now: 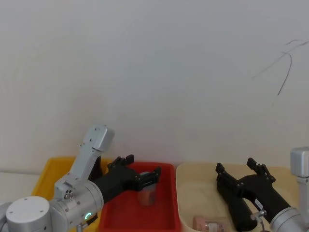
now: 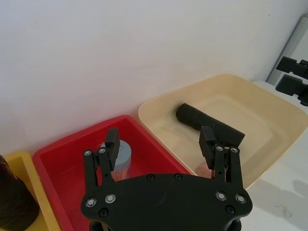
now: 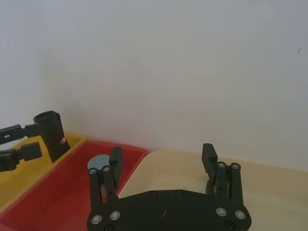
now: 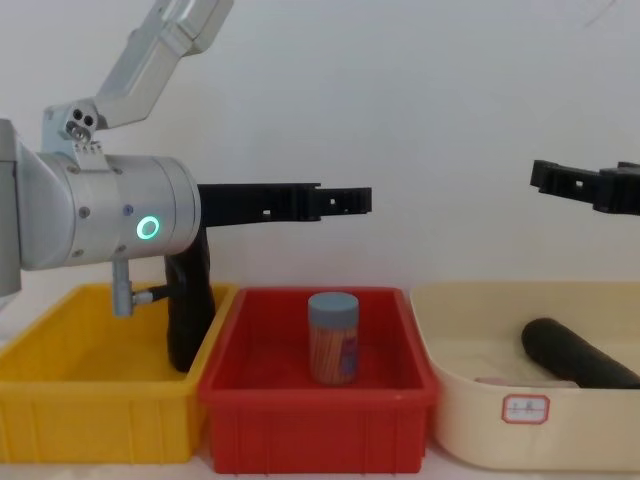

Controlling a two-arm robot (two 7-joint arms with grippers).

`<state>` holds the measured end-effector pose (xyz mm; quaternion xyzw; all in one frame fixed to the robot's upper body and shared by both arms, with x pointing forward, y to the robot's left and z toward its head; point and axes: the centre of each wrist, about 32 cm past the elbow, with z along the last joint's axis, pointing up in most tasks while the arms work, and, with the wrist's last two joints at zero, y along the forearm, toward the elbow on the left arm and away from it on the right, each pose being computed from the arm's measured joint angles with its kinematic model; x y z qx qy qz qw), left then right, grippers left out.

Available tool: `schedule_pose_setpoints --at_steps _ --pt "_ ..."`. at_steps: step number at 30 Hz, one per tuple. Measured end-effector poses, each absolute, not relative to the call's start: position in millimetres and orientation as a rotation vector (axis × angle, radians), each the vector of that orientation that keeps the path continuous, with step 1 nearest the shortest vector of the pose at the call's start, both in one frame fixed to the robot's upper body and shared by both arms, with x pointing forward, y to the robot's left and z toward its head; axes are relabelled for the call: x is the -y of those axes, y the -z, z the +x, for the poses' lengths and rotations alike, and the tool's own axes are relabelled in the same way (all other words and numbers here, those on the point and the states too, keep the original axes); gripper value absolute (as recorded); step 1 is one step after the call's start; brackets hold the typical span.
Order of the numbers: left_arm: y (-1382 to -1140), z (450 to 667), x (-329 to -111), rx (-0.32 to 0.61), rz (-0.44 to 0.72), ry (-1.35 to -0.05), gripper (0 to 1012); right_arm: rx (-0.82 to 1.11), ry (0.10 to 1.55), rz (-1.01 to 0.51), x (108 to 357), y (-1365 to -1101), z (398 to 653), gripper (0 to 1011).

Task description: Pick up the garbage bag with the one hand and transfer it to the other hand.

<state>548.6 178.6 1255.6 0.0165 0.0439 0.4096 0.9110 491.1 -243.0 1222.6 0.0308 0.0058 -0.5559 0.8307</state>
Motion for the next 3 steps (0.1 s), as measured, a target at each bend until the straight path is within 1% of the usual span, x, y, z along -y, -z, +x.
schedule_pose_setpoints --at_steps 3 --pt "-1255.7 548.7 -178.4 -0.091 0.034 -0.844 1000 -0.013 1.179 0.067 242.7 -1222.3 490.7 1001"
